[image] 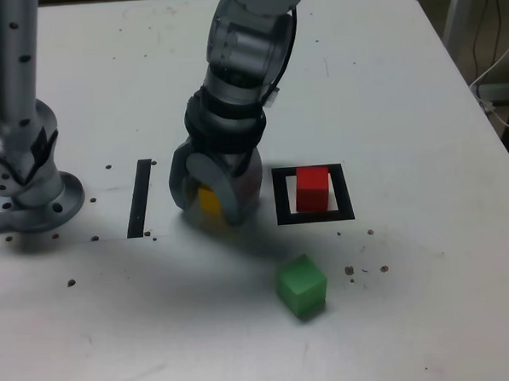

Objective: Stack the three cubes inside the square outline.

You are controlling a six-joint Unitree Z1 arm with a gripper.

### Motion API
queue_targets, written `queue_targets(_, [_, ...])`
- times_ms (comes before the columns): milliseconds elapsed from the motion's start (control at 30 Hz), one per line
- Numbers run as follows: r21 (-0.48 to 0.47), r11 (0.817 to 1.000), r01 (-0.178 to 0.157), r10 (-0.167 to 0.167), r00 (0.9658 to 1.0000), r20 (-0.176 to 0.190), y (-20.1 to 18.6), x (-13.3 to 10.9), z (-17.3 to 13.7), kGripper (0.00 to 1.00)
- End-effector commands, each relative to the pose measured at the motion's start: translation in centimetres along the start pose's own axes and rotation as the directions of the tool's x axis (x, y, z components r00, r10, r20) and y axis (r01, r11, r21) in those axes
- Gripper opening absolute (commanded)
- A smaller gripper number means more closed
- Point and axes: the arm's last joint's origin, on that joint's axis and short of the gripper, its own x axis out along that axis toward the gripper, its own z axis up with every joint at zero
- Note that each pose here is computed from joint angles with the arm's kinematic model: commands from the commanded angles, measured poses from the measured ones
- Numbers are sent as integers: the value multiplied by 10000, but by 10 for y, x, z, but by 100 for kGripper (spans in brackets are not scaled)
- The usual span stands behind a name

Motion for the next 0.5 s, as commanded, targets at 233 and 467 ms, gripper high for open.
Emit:
queue_targets(233, [-331, 9992, -205, 213, 9995, 233, -1, -19, -10, 27])
queue_targets(467, [-693, 9964, -499, 549, 9958, 729, 3, -83, -10, 27])
